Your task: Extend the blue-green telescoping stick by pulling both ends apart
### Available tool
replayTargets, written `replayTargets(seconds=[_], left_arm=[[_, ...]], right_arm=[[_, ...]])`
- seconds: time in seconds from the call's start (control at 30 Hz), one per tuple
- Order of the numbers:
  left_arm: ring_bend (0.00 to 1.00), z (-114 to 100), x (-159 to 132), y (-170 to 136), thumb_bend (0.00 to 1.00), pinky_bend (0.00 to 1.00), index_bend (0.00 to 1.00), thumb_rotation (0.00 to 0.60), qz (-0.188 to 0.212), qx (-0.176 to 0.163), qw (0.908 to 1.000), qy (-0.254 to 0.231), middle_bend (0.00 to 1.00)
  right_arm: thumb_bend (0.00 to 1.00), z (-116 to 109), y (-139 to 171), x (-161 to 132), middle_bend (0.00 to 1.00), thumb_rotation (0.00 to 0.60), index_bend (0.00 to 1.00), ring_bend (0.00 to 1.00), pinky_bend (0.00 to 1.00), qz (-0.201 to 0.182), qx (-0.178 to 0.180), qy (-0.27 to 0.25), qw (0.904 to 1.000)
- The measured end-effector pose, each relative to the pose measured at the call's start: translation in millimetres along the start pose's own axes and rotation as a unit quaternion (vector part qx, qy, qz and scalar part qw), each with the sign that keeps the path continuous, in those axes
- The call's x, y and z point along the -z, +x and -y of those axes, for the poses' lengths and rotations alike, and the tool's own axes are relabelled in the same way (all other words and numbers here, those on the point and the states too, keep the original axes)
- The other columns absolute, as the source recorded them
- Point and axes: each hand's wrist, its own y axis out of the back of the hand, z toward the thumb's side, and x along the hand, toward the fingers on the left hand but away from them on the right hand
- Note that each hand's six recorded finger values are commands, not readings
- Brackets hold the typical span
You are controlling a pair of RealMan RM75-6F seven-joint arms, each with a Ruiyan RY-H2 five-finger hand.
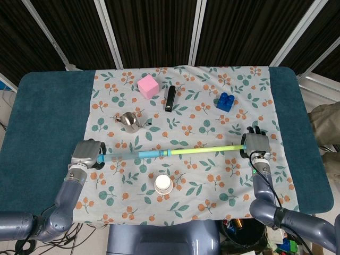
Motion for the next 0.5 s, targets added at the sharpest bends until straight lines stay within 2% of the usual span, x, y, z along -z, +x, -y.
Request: replayTargets(seconds=[0.3, 0.33, 0.37, 0.4, 0.5], left_arm=[[0.22, 0.9, 2.6, 2.2, 0.32, 0.33, 0.49, 0.6, 0.0, 0.001, 1.0, 0.0, 0.37], [0.22, 1.0, 2.6, 2.3, 0.32, 0.33, 0.48, 0.6, 0.0, 0.001, 1.0, 0.0, 0.36], [0.21, 1.1, 2.6, 2.5, 0.31, 0.32, 0.44, 0.6, 0.0, 0.001, 1.0, 0.0, 0.33], [0.2, 1.3, 2.5, 2.7, 0.29, 0.3, 0.4, 0.6, 0.0, 0.001, 1.0, 0.0, 0.29], [0.14, 2.6, 1.7, 3.2, 0.23, 0.23, 0.29, 0.6, 0.002, 0.003, 1.0, -0.001, 0.2]], right_arm=[[0.45, 1.3, -0.9, 5.9, 0.11, 0.6, 0.68, 0.03, 0.13, 0.005, -0.002, 0.003, 1.0], [0.44, 1.1, -1.2, 6.6, 0.1, 0.6, 0.66, 0.03, 0.13, 0.005, -0.002, 0.003, 1.0], [0.42, 1.0, -1.4, 7.3, 0.09, 0.6, 0.62, 0.03, 0.13, 0.006, -0.002, 0.003, 1.0], [0.39, 1.0, -1.4, 7.6, 0.06, 0.6, 0.54, 0.02, 0.13, 0.006, -0.002, 0.003, 1.0], [0.26, 2.2, -1.2, 8.7, 0.0, 0.6, 0.24, 0.0, 0.13, 0.005, -0.007, 0.008, 0.9999]])
